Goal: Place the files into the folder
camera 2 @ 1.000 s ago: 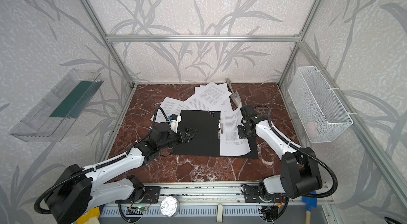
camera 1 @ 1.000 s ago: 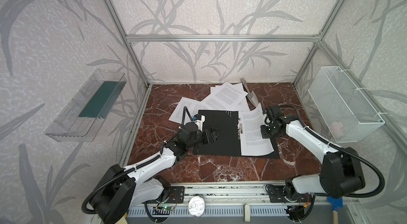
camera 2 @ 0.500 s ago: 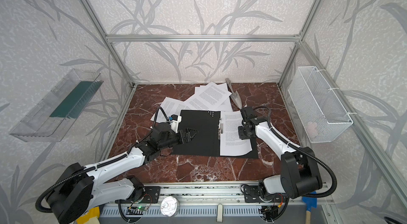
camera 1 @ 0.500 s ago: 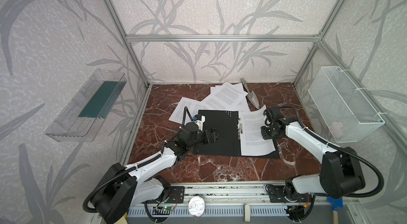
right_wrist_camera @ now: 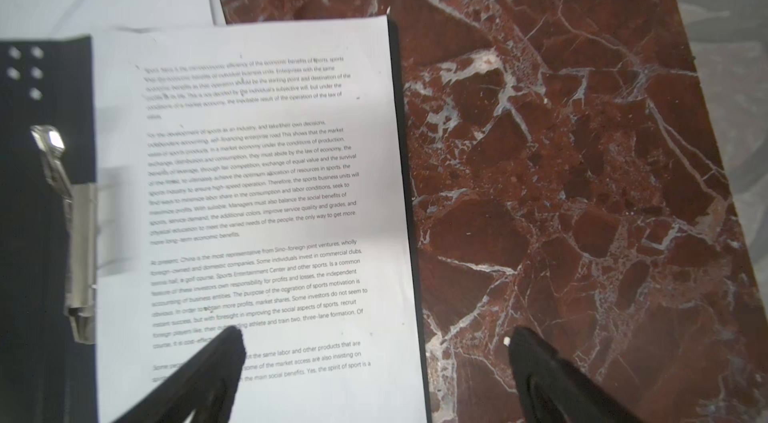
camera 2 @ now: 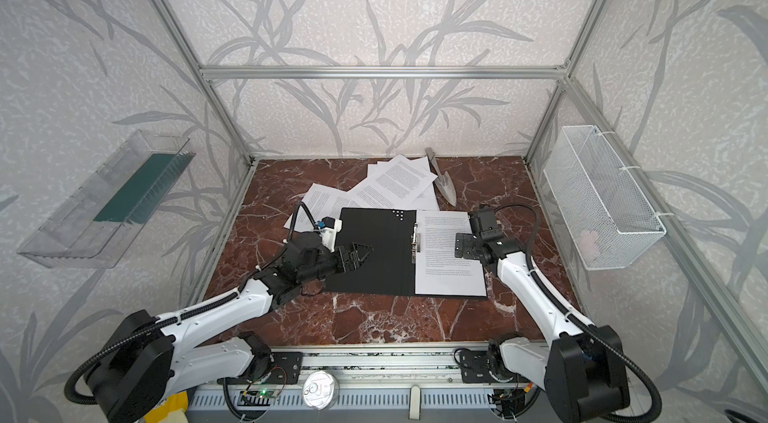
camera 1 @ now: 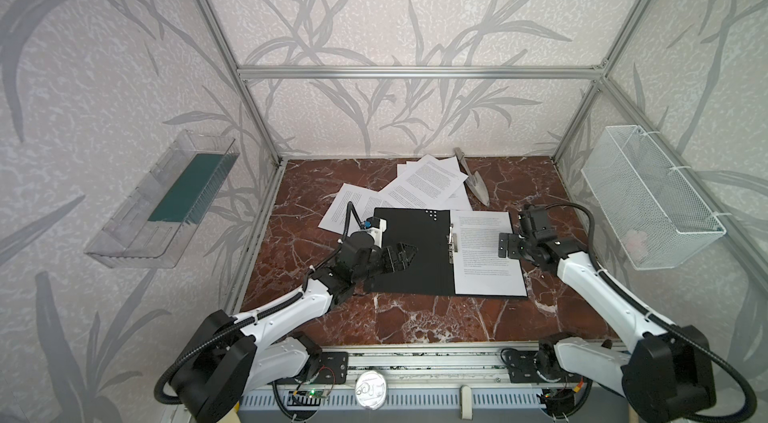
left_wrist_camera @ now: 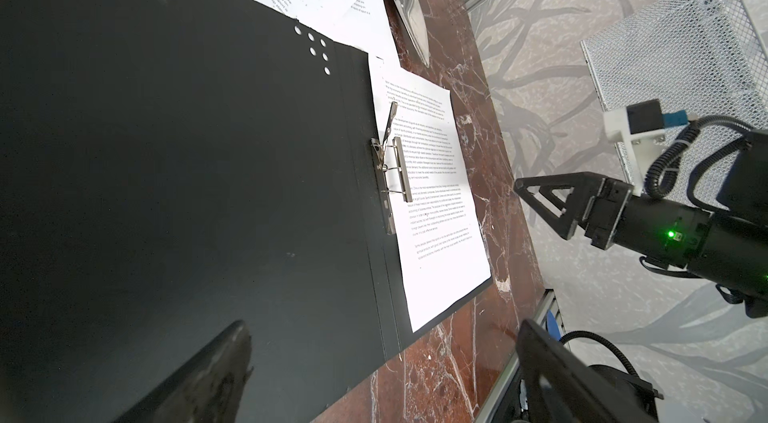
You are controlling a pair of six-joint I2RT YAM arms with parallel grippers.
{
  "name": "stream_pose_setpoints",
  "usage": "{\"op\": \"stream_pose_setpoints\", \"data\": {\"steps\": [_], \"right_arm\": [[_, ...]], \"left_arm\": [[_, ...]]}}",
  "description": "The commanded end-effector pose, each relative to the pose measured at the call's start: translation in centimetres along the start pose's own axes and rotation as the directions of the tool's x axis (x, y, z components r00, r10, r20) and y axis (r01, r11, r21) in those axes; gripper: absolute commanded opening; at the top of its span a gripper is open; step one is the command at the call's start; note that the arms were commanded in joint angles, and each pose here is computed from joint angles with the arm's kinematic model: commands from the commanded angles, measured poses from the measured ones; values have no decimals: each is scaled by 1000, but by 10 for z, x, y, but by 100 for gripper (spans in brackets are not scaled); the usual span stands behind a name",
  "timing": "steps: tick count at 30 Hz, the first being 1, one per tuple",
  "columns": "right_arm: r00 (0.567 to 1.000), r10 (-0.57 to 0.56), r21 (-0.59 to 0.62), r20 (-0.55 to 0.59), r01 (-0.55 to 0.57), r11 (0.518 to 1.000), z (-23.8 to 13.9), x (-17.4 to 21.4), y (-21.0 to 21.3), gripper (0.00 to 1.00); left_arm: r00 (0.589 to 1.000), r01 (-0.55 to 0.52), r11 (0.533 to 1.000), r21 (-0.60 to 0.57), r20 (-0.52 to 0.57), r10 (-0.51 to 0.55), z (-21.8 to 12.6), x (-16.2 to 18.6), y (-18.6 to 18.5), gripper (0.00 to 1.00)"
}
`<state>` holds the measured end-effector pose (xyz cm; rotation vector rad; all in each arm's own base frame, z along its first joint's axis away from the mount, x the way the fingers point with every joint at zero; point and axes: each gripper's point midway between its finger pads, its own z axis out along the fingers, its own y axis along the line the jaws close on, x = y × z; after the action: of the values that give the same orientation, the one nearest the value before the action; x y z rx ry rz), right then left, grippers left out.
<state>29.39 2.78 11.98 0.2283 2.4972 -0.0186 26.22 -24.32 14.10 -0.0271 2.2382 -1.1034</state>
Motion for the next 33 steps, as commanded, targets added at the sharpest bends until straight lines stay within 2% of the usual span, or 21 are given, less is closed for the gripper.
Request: {"op": "stream_pose_setpoints", "data": {"steps": [1,3,8,13,17,22,33], "right_arm": [[997,61,-176,43,-53,983,-8,-13,29,100],[997,71,-226,23,-64,972,-10,-9,43,97],[999,-31,-285,-19,24,958,-2,15,96,89],[988,-134,-297,-76,106,949,18,35,136,77],[975,-181,-313,-127,134,940,34,42,155,63],[968,-197,-318,-159,138,938,48,44,169,48],[964,-194,-271,-185,139,952,72,37,178,35]], "left_arm": [[999,-32,999,32,42,31,-8,-12,-15,99],[998,-46,998,45,56,43,-13,-14,-21,99],[988,-122,989,85,105,113,-30,-17,-42,99],[976,-180,981,75,138,169,-39,-18,-51,99],[975,-194,976,102,127,181,-37,-14,-57,99],[976,-203,972,115,103,192,-32,-10,-61,99],[978,-197,974,108,92,188,-28,-8,-58,99]]}}
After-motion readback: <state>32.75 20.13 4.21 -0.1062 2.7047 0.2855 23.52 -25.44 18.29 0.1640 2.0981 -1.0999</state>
